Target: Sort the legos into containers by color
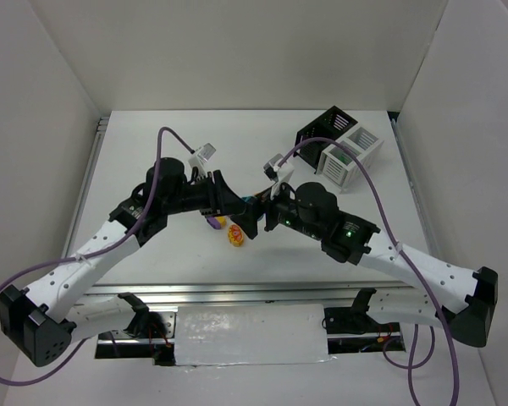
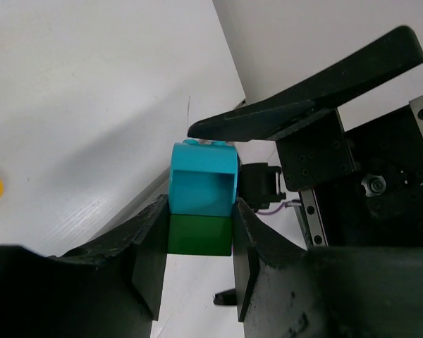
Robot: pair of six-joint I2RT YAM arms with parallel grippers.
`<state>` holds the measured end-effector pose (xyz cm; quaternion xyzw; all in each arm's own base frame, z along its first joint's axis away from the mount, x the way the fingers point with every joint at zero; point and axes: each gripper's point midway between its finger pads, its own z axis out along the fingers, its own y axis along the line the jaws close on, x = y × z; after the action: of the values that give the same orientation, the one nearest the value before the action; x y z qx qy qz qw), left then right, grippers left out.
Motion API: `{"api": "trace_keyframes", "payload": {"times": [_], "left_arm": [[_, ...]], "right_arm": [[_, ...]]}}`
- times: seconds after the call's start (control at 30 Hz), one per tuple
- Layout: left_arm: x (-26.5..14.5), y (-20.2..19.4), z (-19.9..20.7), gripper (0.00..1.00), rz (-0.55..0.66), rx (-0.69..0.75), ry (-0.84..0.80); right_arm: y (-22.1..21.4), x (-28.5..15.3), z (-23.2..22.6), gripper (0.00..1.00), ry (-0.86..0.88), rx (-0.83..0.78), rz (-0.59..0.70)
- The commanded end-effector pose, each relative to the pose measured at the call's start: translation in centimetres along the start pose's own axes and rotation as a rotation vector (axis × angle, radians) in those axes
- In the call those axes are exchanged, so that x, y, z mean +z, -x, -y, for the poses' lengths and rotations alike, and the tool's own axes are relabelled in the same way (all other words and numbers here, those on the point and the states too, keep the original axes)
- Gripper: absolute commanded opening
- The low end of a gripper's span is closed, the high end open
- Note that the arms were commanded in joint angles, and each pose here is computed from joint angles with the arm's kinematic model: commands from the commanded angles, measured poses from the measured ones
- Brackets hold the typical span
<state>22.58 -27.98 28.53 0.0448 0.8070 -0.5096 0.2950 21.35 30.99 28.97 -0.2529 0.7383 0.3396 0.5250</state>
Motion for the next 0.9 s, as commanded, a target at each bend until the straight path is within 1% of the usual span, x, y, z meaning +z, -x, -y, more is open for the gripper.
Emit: {"api": "trace_keyframes", "payload": {"times": [0.0, 0.2, 0.33, 0.37, 0.4, 0.47, 0.5, 0.57, 0.6, 0.73, 0.87], "left_arm": [[-1.2, 0.8, 3.6, 0.0, 0.02, 0.091, -0.104], [-1.6, 0.9, 3.9, 0.0, 0.028, 0.131, -0.121], [-2.1, 1.0, 4.2, 0.0, 0.035, 0.211, -0.133], [-2.2, 0.8, 4.3, 0.0, 0.03, 0.228, -0.137], [-2.3, 0.8, 4.3, 0.0, 0.025, 0.245, -0.14], [-2.6, 0.4, 4.6, 0.0, 0.006, 0.296, -0.164], [-2.7, 0.2, 4.8, 0.0, 0.0, 0.315, -0.18], [-3.2, -0.2, 5.3, 0.0, -0.013, 0.363, -0.215], [-3.3, -0.4, 5.5, 0.0, -0.019, 0.379, -0.232], [-4.7, -1.3, 6.9, 0.0, -0.024, 0.46, -0.318], [-6.1, -2.5, 8.6, 0.0, -0.031, 0.531, -0.455]], "right_arm": [[3.0, -0.9, -2.5, 1.0, 0.133, -0.002, 0.123], [1.7, -1.1, -2.0, 1.0, 0.166, 0.008, 0.065], [1.6, -2.4, -0.6, 1.0, 0.193, 0.045, 0.049], [2.0, -3.3, -0.6, 1.0, 0.221, 0.05, 0.063], [2.1, -4.1, -0.7, 1.0, 0.291, 0.055, 0.053], [2.1, -5.4, -1.4, 1.0, 0.369, 0.052, 0.047], [1.8, -6.2, -2.3, 1.0, 0.441, 0.048, 0.027], [1.5, -7.1, -3.3, 1.0, 0.507, 0.031, 0.007], [1.2, -7.7, -4.0, 1.0, 0.566, 0.025, -0.013], [1.1, -8.3, -5.1, 0.99, 0.65, 0.044, -0.035], [1.0, -8.3, -5.9, 0.96, 0.726, 0.062, -0.055]]}}
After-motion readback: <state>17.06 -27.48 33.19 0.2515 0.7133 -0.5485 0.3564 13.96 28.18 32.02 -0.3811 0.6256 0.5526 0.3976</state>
